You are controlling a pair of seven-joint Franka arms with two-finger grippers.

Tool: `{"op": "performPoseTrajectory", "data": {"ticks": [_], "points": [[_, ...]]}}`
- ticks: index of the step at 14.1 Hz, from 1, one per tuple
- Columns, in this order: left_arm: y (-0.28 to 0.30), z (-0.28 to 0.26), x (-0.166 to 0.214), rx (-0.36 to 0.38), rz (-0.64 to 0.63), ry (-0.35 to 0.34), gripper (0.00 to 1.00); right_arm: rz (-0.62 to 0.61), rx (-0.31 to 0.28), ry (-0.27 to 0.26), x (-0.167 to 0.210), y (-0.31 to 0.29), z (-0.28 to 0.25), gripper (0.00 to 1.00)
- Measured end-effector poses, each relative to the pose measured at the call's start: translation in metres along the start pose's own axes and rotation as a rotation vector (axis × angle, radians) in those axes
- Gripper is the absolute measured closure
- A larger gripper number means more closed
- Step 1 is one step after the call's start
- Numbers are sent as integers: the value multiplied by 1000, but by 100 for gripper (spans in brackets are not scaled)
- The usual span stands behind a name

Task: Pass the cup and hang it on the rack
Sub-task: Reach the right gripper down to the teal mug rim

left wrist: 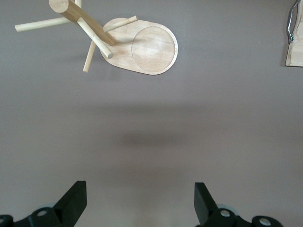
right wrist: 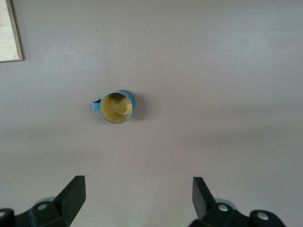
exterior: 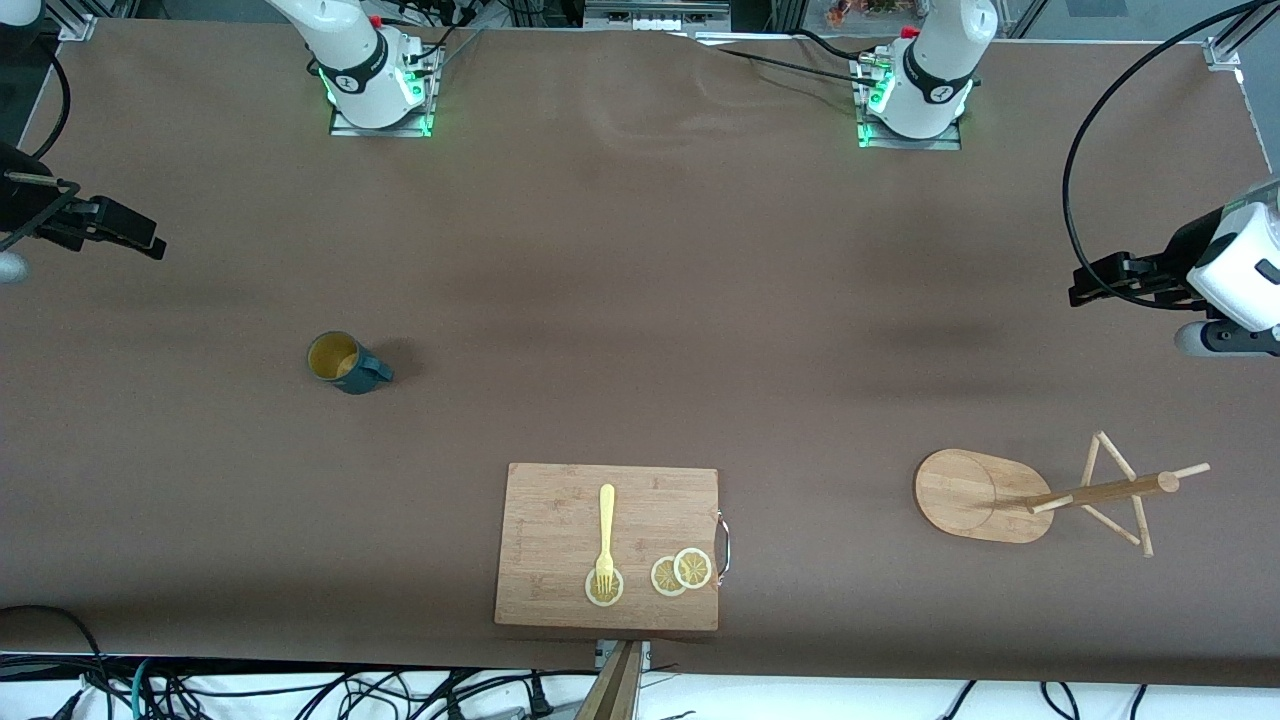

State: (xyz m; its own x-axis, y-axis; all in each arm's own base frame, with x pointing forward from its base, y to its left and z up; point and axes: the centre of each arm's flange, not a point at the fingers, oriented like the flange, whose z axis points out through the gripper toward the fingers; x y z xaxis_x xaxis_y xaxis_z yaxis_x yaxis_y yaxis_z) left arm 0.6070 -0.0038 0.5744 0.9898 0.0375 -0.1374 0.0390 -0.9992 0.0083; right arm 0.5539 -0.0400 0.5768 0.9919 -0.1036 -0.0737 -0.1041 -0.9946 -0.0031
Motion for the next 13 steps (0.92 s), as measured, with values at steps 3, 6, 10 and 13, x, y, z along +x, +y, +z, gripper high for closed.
{"op": "performPoseTrajectory", "data": {"ticks": [3, 6, 10, 13], "points": [[0, 0, 0, 0, 0, 0, 0, 0, -3, -31, 5, -1, 15, 0], [0, 0, 0, 0, 0, 0, 0, -5, -13, -113, 19, -5, 55, 0], [0, 0, 0, 0, 0, 1, 0, -28, -24, -146, 41, -20, 104, 0], [0, 0, 0, 0, 0, 1, 0, -37, -24, -83, 48, -25, 148, 0]]}}
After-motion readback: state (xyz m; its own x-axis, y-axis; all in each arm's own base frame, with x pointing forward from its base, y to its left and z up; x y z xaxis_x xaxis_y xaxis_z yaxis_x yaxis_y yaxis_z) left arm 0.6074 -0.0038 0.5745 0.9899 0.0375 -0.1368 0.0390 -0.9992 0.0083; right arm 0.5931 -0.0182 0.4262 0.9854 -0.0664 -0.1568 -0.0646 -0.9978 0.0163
